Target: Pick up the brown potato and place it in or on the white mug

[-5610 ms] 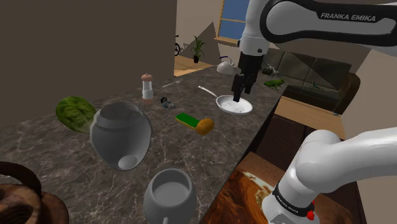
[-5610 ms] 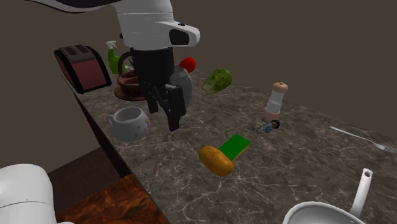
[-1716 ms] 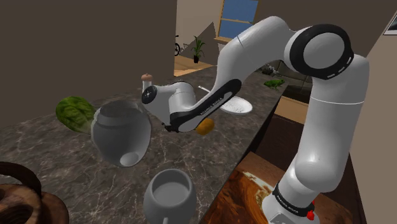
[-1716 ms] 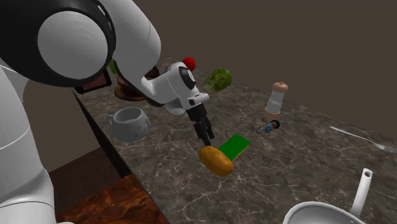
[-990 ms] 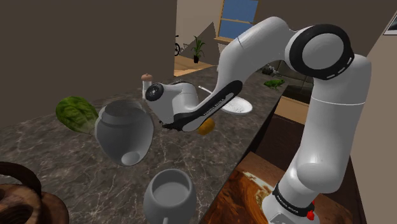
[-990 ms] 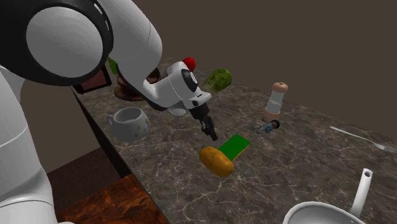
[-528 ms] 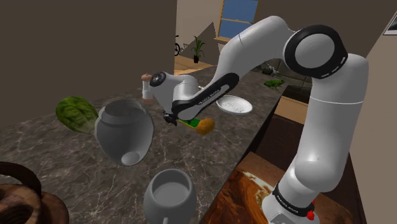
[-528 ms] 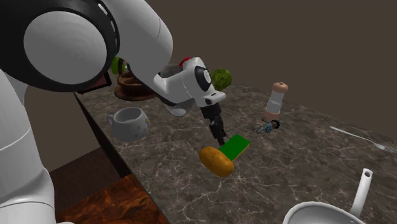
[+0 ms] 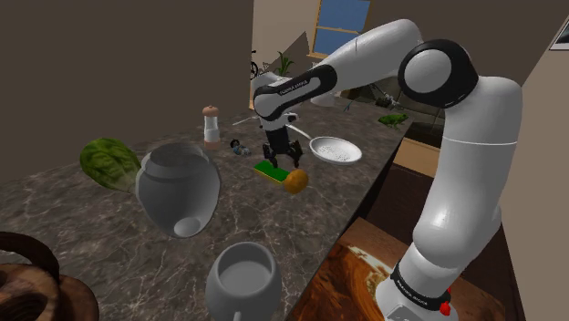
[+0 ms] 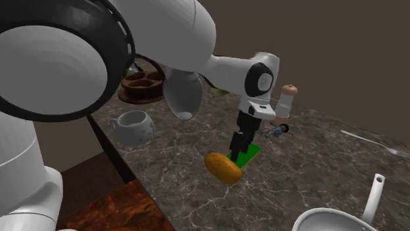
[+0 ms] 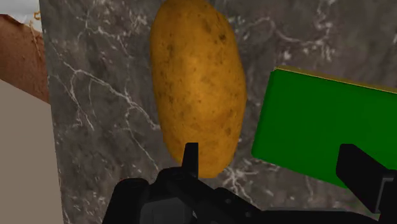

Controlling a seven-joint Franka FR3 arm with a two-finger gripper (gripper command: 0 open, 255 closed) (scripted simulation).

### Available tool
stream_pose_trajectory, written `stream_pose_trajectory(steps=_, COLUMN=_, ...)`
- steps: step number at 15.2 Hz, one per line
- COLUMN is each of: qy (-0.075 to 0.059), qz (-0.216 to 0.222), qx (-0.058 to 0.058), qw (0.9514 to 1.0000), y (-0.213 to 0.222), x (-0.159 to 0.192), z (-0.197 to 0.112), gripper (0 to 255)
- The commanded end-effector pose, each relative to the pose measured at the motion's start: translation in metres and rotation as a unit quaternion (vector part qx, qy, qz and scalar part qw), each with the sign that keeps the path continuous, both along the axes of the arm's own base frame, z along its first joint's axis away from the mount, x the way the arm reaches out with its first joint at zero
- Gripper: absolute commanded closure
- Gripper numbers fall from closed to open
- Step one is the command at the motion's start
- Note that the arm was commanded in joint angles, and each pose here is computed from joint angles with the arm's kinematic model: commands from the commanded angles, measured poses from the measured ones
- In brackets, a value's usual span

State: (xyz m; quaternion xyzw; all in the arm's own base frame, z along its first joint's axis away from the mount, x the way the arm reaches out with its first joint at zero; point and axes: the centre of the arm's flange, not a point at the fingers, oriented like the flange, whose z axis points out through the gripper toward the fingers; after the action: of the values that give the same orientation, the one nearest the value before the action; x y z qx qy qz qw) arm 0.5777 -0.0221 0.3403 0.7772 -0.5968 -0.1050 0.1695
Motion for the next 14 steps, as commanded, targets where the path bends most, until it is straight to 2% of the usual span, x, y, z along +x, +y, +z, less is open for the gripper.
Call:
stream_pose_trajectory(steps=1, qy=0.038, qz=-0.074, qx=0.046, qw=0.9955, y=-0.038, x=-0.008, z=0.001, gripper=0)
stream_pose_trajectory(steps=2, qy=0.055, qz=-0.110, qx=0.067, qw=0.9902, y=-0.057, x=-0.013, z=0.002, gripper=0)
stream_pose_trajectory(steps=3, qy=0.060, qz=-0.122, qx=0.073, qw=0.9880, y=-0.063, x=-0.015, z=0.002, gripper=0)
stream_pose_trajectory(steps=10, qy=0.060, qz=-0.122, qx=0.073, qw=0.9880, y=-0.059, x=-0.035, z=-0.033, gripper=0)
stream_pose_trajectory(steps=14, qy=0.060, qz=-0.122, qx=0.073, qw=0.9880, y=-0.059, x=-0.035, z=-0.033, gripper=0)
